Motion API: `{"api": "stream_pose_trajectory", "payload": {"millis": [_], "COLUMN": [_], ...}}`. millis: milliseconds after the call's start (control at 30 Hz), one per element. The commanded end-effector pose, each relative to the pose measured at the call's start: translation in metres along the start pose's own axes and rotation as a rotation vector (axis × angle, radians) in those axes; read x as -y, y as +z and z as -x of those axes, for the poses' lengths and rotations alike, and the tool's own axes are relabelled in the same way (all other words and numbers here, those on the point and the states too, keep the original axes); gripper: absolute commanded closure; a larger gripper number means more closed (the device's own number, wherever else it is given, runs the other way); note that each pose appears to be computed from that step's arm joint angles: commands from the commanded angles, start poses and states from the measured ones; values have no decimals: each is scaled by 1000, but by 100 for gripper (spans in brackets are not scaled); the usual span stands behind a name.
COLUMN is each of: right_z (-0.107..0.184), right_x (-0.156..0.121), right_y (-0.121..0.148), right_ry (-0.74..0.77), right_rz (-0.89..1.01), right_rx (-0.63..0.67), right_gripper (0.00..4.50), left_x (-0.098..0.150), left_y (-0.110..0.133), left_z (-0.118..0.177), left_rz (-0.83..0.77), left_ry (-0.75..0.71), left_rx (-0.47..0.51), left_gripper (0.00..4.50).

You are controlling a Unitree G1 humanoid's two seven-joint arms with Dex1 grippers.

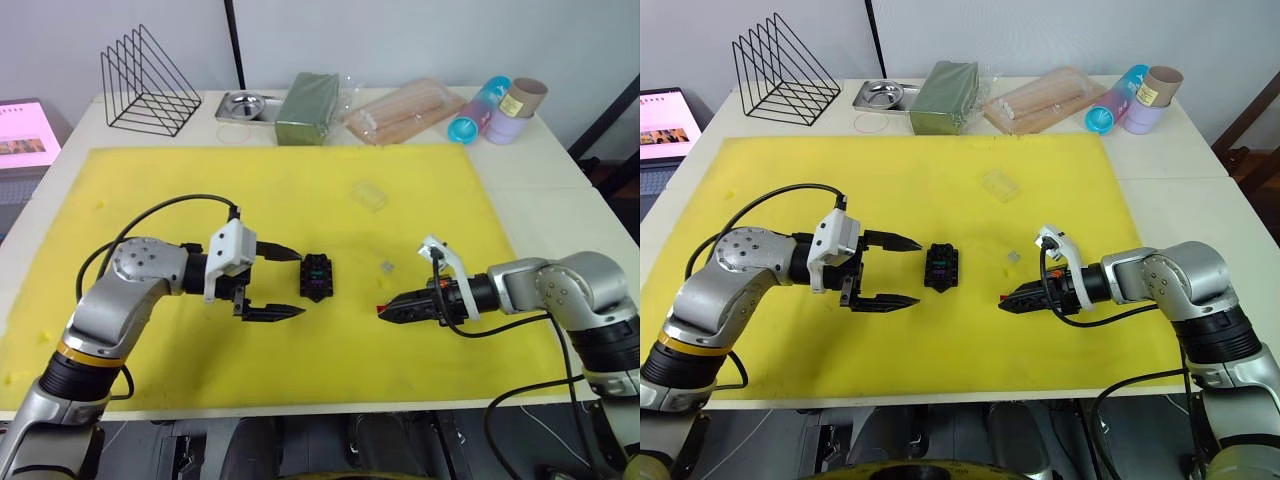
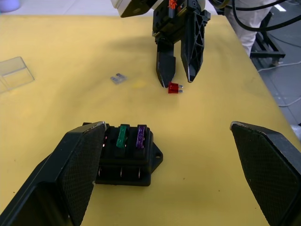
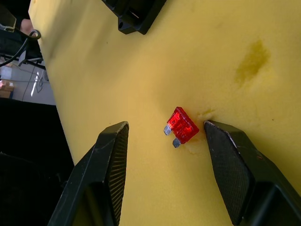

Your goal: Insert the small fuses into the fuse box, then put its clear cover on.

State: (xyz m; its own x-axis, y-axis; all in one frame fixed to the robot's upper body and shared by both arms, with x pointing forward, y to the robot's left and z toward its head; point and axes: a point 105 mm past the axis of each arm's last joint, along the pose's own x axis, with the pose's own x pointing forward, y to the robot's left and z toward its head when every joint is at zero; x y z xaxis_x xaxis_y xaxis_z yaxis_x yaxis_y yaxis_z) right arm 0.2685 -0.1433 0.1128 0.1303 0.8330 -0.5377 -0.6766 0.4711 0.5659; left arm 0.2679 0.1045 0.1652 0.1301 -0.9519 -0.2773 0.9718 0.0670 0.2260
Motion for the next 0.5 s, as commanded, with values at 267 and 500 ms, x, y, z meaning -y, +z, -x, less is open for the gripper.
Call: {"api": "stream_pose_trajectory", "payload": {"millis": [267,500], "right_z": [0,1], "right_x": [-1,0], "right_y": [6,8], "right_ry": [21,21], "right_rz": [1,1], "right_rx": [10,14], "right_gripper": [273,355], "left_x": [0,1], "left_y": [9,9], "left_z": [3,3], "left_rz": [-47,-46], "left_ry": [15,17], "left_rx": [16,15], "left_gripper": [0,0]}}
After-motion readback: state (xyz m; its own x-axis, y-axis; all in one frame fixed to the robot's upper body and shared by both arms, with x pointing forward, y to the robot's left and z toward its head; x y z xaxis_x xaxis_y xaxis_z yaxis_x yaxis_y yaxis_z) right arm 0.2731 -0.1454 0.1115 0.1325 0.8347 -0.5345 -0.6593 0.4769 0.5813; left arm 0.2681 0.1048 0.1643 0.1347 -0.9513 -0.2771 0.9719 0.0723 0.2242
